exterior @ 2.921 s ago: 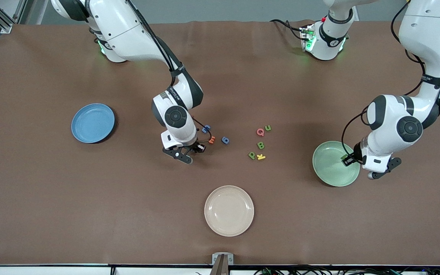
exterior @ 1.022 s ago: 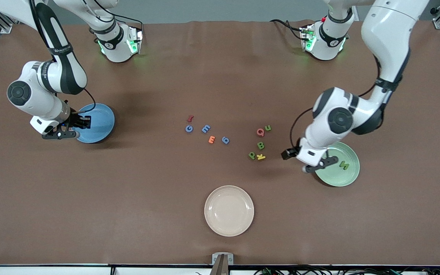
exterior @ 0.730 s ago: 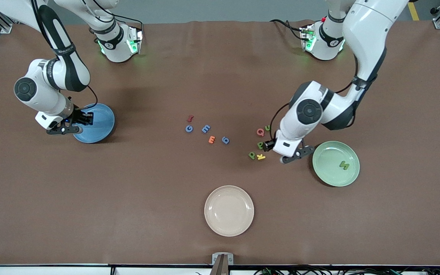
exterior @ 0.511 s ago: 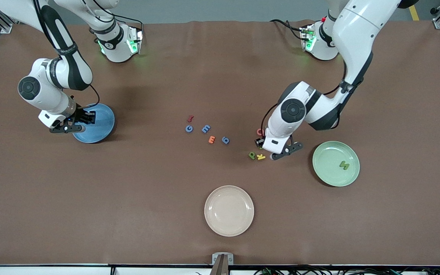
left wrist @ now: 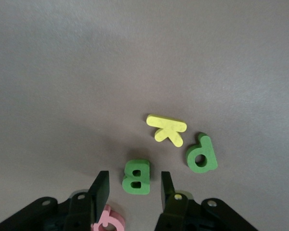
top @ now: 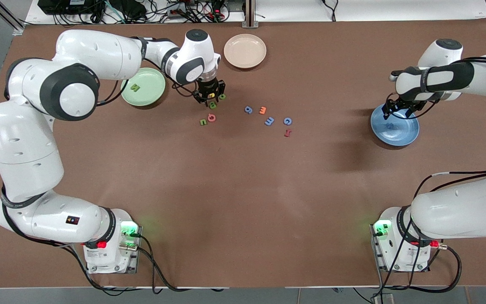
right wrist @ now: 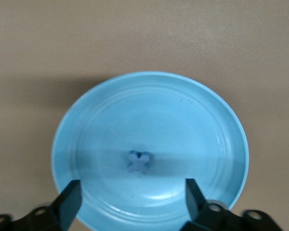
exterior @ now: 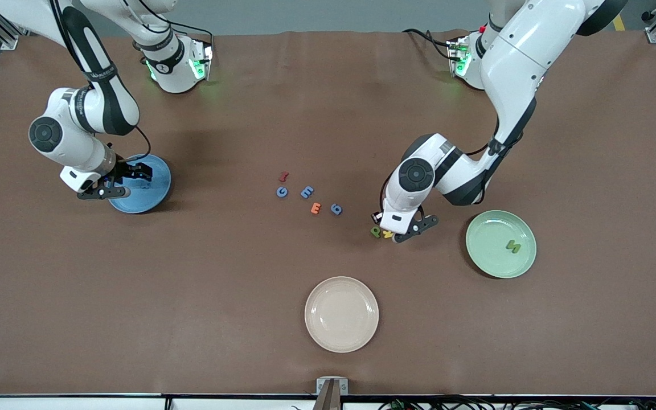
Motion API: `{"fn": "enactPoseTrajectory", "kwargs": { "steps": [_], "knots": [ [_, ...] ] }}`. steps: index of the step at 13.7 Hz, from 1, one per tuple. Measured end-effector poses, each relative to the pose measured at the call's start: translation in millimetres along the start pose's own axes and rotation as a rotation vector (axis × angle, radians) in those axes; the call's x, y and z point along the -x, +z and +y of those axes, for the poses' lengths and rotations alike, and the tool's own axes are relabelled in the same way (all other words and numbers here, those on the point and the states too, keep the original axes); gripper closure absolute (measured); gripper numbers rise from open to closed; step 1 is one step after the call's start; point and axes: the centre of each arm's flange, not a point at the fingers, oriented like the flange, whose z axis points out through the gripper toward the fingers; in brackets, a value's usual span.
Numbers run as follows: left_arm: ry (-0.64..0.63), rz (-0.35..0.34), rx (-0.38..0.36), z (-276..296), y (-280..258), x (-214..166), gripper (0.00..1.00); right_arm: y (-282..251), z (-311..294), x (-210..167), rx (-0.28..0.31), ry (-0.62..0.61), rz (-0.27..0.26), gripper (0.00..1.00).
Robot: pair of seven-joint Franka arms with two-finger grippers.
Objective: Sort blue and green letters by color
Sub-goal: 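Grasp the green B with the left gripper while the right gripper reaches letters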
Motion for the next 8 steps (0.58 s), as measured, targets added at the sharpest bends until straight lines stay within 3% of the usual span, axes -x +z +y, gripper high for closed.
{"fn": "enactPoseTrajectory", "kwargs": {
  "steps": [2, 5, 7, 8],
  "knots": [
    [-0.012, -0.006, -0.003, 1, 6, 0, 0.51, -26, -26, -15, 0.009, 0.039, -0.005, 0.00],
    [-0.014, -0.011, -0.004, 2, 10, 2, 0.56, -55, -90, -33, 0.021, 0.131, 0.037, 0.00],
    [-0.018, -0.012, -0.005, 1, 12, 1, 0.69, -70, -146, -38, 0.007, 0.207, 0.072, 0.00],
    [-0.019, -0.012, -0.005, 1, 12, 0, 0.70, -75, -177, -39, -0.009, 0.244, 0.082, 0.00]
  ]
}}
